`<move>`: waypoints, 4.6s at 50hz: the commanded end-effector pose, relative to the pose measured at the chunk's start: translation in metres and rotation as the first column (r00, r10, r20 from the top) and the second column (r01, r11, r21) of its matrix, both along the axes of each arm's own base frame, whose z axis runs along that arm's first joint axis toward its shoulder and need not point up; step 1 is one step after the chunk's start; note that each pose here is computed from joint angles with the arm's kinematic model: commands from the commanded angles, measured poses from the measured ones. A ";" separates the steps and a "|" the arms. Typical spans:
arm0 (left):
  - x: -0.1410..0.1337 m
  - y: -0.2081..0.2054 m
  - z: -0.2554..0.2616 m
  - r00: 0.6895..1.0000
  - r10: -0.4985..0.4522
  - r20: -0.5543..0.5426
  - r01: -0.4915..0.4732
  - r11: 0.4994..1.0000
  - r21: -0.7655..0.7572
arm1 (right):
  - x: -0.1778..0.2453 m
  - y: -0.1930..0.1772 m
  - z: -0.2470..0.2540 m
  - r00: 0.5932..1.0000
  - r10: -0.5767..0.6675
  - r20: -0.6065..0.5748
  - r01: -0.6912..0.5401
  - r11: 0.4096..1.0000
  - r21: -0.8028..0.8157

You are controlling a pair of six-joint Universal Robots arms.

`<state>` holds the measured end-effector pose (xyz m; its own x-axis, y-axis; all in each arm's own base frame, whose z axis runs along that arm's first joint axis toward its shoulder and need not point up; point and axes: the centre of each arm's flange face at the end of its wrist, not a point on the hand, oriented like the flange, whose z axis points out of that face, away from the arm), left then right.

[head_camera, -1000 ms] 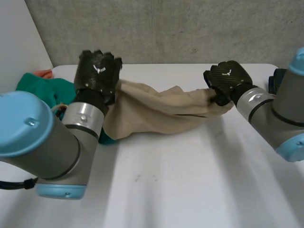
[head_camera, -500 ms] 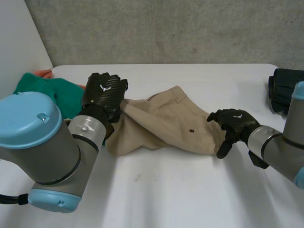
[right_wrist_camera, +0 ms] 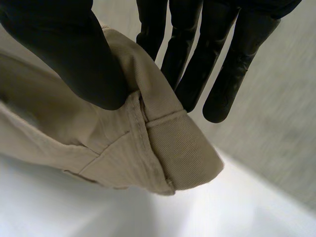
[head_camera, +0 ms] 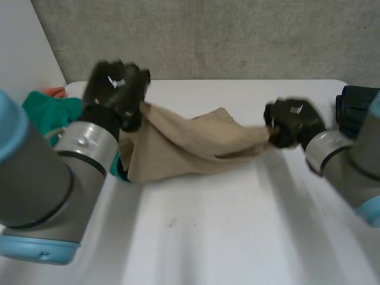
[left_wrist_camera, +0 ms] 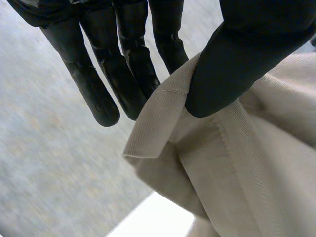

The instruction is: Fold the laundry.

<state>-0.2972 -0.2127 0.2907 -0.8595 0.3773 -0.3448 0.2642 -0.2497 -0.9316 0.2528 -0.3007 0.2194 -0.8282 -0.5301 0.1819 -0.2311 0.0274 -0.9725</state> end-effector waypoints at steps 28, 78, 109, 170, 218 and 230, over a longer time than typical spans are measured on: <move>-0.017 -0.058 0.096 0.991 -0.043 -0.130 0.004 0.959 -0.283 | -0.011 -0.039 0.136 0.996 -0.084 0.001 0.080 0.939 -0.336; 0.022 0.107 -0.119 0.970 -0.221 0.101 0.110 0.770 0.628 | -0.073 0.027 -0.036 0.818 0.290 -0.496 -0.211 0.955 0.211; 0.001 0.071 -0.145 0.982 -0.136 0.134 0.048 0.855 0.516 | -0.072 0.011 -0.087 0.894 0.296 -0.336 -0.228 0.947 0.226; -0.027 -0.022 -0.080 0.992 -0.089 0.090 0.070 0.977 0.200 | -0.042 -0.004 -0.023 0.852 0.133 -0.506 -0.086 0.990 0.114; -0.073 -0.137 -0.108 0.985 -0.158 0.071 0.167 0.976 -0.142 | 0.007 -0.102 -0.035 0.982 -0.019 -0.186 -0.009 0.989 -0.148; -0.084 -0.168 -0.159 0.966 -0.227 0.124 0.235 0.971 -0.049 | 0.003 -0.140 -0.077 0.978 -0.058 -0.201 0.030 0.990 -0.136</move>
<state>-0.3776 -0.3544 0.1607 -0.7154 0.5237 -0.4626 0.2683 -0.4054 -0.8739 0.2554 -0.4152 0.1686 -0.7788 -0.4861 0.3965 -0.4136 -0.0774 -0.9072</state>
